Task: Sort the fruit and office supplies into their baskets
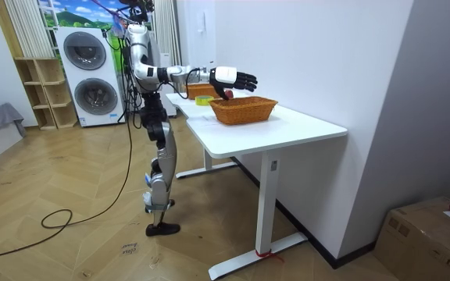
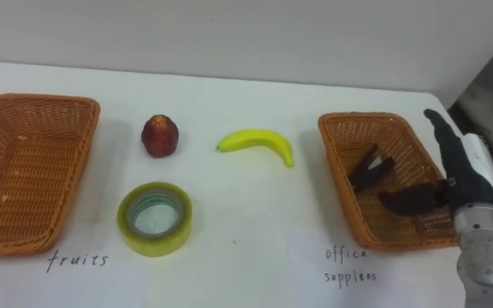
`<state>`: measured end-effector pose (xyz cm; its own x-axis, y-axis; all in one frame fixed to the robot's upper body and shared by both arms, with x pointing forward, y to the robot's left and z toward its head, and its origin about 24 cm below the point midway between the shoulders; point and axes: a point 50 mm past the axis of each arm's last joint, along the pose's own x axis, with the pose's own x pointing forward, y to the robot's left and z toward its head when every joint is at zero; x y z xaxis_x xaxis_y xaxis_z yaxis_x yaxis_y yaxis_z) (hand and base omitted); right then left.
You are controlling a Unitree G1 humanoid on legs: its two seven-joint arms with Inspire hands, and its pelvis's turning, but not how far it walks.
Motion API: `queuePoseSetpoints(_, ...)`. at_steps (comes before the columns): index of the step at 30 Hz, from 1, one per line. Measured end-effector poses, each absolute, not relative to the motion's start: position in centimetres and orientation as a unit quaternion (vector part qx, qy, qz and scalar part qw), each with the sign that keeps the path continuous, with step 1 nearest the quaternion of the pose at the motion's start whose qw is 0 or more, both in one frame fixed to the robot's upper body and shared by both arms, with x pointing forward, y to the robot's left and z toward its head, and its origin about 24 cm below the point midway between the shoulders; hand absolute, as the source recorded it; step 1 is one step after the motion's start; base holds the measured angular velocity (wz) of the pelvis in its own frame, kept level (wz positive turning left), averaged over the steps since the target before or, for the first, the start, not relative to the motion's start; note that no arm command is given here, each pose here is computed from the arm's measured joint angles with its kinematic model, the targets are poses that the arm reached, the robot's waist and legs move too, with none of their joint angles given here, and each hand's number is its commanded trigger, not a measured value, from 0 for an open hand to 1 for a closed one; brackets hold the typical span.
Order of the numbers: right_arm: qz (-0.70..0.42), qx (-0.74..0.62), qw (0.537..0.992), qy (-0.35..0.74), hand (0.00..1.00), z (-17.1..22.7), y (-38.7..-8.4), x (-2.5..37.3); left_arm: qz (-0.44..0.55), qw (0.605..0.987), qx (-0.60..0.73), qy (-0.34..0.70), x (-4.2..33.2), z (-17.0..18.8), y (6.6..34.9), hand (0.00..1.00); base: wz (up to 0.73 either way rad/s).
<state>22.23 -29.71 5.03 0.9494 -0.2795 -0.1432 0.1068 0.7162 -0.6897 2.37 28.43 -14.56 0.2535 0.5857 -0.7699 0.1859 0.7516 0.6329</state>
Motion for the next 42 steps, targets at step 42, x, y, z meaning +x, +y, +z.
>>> queuePoseSetpoints(42, 0.007, -0.194, 0.977, -0.082, 0.0, 9.4, -19.6, 25.8, 0.139, 0.74, 0.337, 0.565, 2.2, -14.7, 27.1, 0.0, 0.02)
